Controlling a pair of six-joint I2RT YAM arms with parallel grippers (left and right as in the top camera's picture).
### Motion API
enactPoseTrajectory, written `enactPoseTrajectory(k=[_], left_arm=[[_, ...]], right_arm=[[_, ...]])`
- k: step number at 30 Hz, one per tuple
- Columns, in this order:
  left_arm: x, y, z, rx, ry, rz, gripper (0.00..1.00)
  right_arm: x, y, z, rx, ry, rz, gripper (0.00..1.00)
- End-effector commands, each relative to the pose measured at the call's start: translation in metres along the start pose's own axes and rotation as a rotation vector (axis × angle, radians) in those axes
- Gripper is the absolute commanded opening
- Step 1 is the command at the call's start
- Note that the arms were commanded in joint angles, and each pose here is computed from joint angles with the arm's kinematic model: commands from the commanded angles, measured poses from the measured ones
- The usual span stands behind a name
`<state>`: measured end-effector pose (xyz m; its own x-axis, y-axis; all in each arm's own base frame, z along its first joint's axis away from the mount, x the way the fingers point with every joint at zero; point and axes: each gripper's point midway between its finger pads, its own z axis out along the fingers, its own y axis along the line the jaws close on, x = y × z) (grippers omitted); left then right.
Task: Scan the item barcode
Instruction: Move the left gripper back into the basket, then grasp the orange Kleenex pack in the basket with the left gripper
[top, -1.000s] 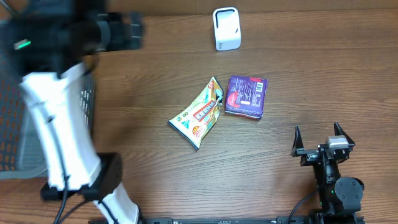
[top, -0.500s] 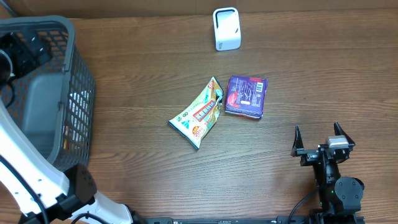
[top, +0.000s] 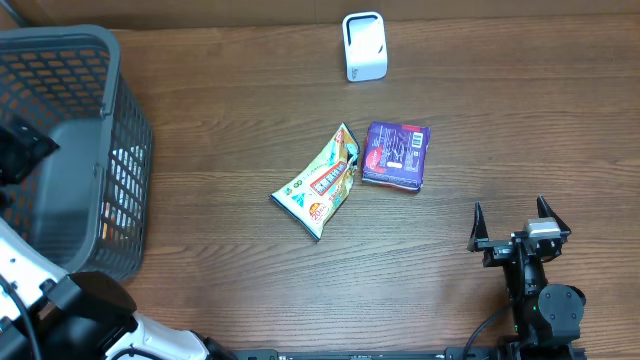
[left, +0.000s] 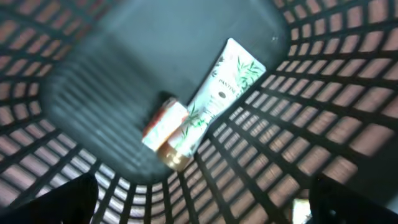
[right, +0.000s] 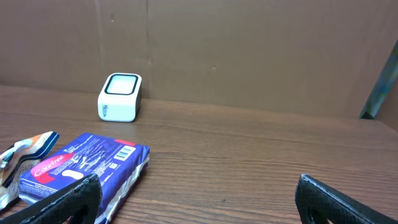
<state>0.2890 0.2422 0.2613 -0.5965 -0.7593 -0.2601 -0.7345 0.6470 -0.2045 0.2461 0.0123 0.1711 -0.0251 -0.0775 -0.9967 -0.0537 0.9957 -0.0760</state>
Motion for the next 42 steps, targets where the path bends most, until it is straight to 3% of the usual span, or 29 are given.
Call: enactPoseTrajectory(k=[1,12,20,27,35,42], left_arm=[[0.007,0.005,0.03,-0.01,0.046,0.033,1.0],[0.024,0.044,0.101,-0.145,0.114,0.094,0.95],[0.054,0.058,0.158,-0.146,0.166,0.114,0.7],[0.061,0.062,0.183,-0.142,0.14,0.119,0.6],[0.064,0.06,0.195,-0.111,0.13,0.197,0.58],[0.068,0.061,0.198,-0.109,0.139,0.195,0.34]], right_arm=[[0.002,0.0,0.0,0.001,-0.005,-0.004,1.0],[0.002,0.0,0.0,0.001,-0.005,-0.004,1.0],[0.002,0.0,0.0,0.001,-0.005,-0.004,1.0],[0.002,0.0,0.0,0.001,-0.005,-0.004,1.0],[0.002,0.0,0.0,0.001,-0.005,-0.004,1.0],[0.002,0.0,0.0,0.001,-0.005,-0.004,1.0]])
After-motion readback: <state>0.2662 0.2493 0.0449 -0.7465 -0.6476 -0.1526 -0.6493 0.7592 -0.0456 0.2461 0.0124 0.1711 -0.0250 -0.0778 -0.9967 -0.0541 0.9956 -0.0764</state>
